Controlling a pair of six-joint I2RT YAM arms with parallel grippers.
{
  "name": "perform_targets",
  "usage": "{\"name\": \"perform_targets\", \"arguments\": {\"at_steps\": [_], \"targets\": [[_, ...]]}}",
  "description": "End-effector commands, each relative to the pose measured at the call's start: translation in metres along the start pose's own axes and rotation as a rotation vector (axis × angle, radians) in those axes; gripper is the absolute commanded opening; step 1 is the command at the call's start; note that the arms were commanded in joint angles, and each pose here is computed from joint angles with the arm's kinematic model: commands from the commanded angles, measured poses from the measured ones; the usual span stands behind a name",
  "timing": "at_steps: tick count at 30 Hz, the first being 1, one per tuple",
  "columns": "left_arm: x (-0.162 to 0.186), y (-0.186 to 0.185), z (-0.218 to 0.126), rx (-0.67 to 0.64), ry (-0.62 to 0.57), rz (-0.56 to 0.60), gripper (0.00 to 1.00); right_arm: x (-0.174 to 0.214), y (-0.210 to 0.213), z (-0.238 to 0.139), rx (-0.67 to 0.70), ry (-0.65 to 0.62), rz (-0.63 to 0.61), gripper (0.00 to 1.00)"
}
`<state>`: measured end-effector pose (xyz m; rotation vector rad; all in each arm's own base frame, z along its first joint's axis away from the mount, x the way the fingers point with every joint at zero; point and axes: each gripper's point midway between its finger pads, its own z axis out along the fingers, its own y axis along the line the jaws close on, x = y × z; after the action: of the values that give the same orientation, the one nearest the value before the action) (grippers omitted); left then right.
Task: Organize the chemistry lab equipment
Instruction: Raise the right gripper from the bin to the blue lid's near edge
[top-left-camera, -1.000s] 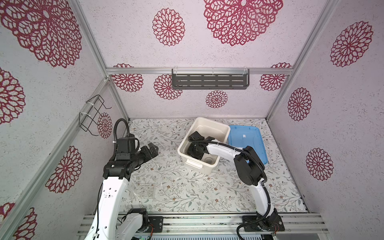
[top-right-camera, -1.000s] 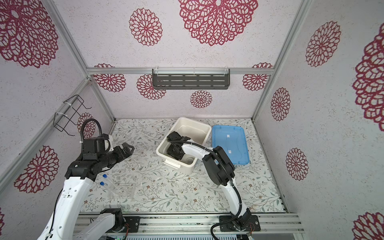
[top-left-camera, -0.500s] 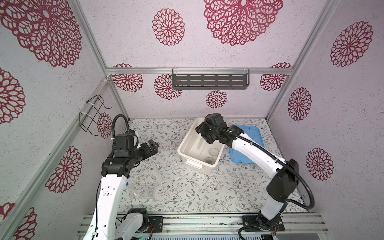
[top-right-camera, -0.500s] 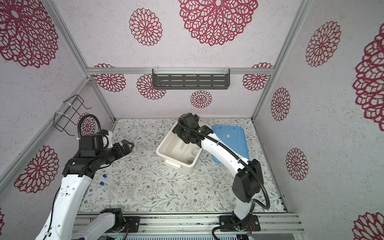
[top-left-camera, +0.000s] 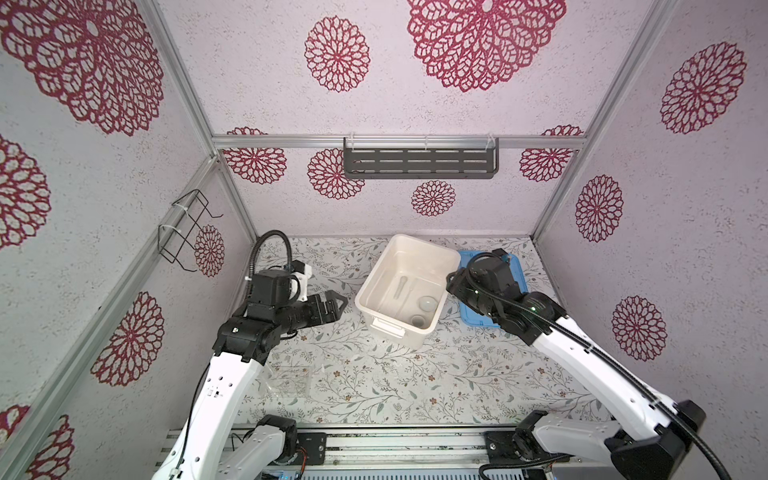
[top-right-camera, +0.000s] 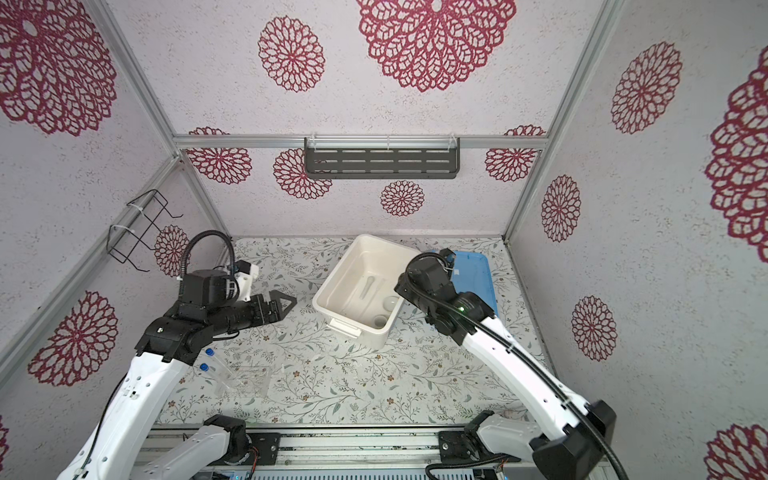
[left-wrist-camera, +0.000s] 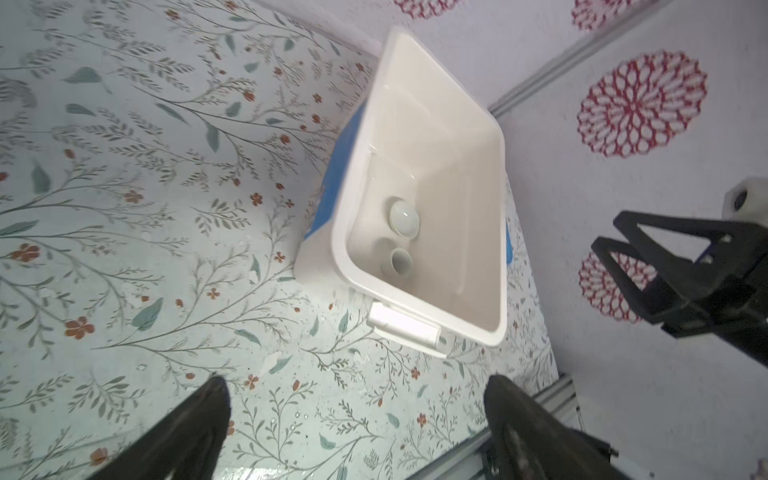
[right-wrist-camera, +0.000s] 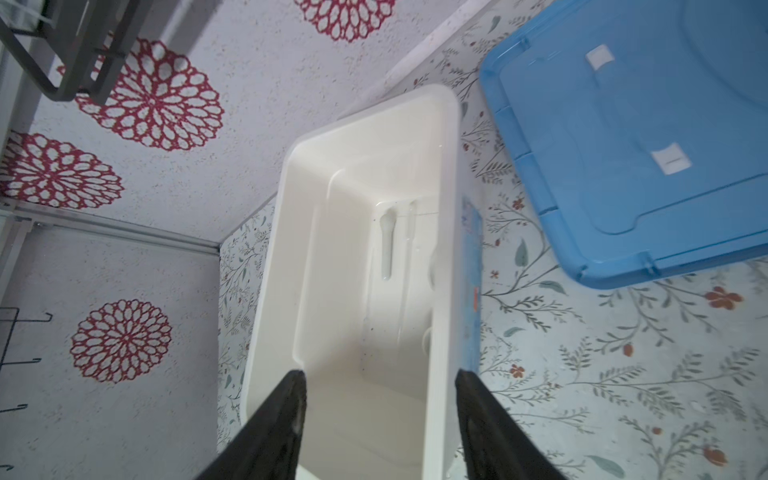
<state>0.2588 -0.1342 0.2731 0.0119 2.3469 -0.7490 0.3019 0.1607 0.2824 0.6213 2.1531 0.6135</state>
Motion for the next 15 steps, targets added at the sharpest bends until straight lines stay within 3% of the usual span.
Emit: {"name": "perform_targets", "arguments": {"at_steps": [1, 4, 10, 12, 15], "targets": [[-0.001, -0.005, -0.006, -0.049, -0.006, 0.072, 1.0, -0.01, -0.034, -0.01, 0.057, -0.071, 0.045, 0.6], [0.0, -0.008, -0.01, -0.053, 0.0, 0.059, 1.0, -0.013, -0.071, -0.014, 0.169, -0.082, 0.111, 0.58], [-0.001, 0.006, -0.009, -0.117, -0.033, 0.07, 0.99, -0.018, -0.113, -0.008, 0.401, -0.027, 0.098, 0.58], [0.001, 0.011, -0.005, -0.137, -0.022, 0.08, 0.99, -0.012, -0.127, 0.006, 0.414, 0.031, 0.175, 0.58], [0.006, 0.017, -0.001, -0.162, 0.008, 0.093, 0.98, 0.011, -0.154, 0.03, 0.426, 0.143, 0.411, 0.55]]}}
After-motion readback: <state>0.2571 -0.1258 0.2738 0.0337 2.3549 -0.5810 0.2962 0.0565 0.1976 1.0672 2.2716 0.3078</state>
